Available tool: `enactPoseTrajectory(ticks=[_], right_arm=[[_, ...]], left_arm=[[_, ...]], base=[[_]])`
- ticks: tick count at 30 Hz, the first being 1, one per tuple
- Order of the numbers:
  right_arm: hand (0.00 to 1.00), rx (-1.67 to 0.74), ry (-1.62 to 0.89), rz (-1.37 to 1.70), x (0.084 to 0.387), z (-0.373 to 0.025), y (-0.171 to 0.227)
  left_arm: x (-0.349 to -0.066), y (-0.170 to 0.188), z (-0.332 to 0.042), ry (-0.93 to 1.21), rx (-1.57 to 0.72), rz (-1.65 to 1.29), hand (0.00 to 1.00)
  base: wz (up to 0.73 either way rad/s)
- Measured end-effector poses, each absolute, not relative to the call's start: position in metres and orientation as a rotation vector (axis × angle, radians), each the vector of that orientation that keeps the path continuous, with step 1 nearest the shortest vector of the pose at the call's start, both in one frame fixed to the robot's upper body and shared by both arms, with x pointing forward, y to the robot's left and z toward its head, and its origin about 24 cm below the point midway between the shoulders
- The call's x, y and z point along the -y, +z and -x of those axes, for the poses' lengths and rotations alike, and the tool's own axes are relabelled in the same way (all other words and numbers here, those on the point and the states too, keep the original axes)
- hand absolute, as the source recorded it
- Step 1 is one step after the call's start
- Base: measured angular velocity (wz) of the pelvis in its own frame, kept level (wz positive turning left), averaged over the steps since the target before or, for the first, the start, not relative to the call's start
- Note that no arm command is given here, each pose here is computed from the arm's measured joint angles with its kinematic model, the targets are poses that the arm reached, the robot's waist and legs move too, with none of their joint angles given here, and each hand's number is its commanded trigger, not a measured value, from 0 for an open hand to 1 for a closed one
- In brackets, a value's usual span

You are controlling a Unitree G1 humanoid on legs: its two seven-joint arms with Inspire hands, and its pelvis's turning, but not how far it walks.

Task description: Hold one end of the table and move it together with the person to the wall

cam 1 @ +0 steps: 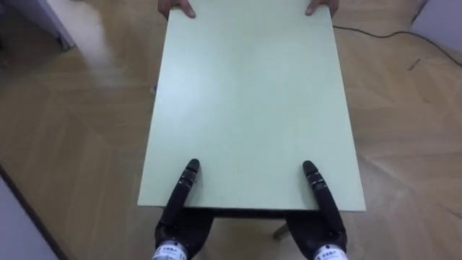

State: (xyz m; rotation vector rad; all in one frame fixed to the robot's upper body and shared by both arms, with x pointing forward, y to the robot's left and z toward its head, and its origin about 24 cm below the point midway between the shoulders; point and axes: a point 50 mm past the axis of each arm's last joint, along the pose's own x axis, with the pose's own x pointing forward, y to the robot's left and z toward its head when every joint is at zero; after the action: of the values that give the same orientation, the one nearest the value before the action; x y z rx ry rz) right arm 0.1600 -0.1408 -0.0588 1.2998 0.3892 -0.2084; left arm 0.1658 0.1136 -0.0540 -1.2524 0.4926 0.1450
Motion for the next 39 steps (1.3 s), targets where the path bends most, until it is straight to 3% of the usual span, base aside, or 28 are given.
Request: enactPoseTrajectory(ticks=[18, 39], right_arm=[[1.0, -0.386, -0.213, -1.29, 0.144, -0.161, -0.058], [1.0, -0.418, -0.206, -1.238, 0.143, -0.17, -0.05]], left_arm=[[-0.112, -0.053, -0.167, 0.14, -0.507, 1.256, 1.0], [-0.105, -0.053, -0.167, 0.192, -0.525, 1.298, 1.0]], base=[[0.79], [0.28]])
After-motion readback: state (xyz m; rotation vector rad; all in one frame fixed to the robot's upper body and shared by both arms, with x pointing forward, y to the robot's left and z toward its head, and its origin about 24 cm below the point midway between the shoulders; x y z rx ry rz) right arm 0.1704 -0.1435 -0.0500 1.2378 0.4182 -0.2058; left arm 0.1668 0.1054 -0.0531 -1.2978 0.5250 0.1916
